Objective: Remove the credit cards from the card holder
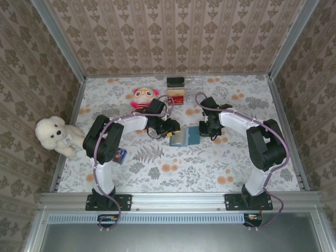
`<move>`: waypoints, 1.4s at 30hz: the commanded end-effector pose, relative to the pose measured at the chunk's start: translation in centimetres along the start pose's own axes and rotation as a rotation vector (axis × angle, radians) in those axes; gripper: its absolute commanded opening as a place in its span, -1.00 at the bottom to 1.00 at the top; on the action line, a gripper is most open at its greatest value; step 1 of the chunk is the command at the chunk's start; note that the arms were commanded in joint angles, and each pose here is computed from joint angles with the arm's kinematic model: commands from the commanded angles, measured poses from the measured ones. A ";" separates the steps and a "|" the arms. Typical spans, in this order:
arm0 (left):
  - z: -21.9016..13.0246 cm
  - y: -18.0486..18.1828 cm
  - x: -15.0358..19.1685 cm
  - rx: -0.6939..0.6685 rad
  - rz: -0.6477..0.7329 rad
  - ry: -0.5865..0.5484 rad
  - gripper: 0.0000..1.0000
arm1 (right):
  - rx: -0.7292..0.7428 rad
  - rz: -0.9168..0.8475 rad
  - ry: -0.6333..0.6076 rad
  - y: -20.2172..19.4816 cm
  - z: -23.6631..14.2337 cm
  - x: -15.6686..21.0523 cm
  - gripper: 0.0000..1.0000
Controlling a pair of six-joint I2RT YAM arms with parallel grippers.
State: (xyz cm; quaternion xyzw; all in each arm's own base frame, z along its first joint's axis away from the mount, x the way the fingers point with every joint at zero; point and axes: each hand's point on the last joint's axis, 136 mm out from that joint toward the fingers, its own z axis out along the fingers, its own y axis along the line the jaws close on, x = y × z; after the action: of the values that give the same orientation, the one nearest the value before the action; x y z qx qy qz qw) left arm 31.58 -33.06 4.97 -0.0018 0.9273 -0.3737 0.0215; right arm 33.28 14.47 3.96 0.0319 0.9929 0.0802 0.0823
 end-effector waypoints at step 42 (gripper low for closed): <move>4.2 -4.2 1.8 0.054 0.092 0.166 -0.17 | -0.068 0.147 -0.098 -0.9 -2.6 -1.0 -0.59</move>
State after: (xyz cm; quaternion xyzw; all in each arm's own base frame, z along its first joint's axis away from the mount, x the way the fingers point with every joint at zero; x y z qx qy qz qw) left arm 30.25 -38.75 5.24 0.0699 0.9149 -0.3965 -0.0295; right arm 33.35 13.70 4.57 0.0769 0.9867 0.1048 0.0977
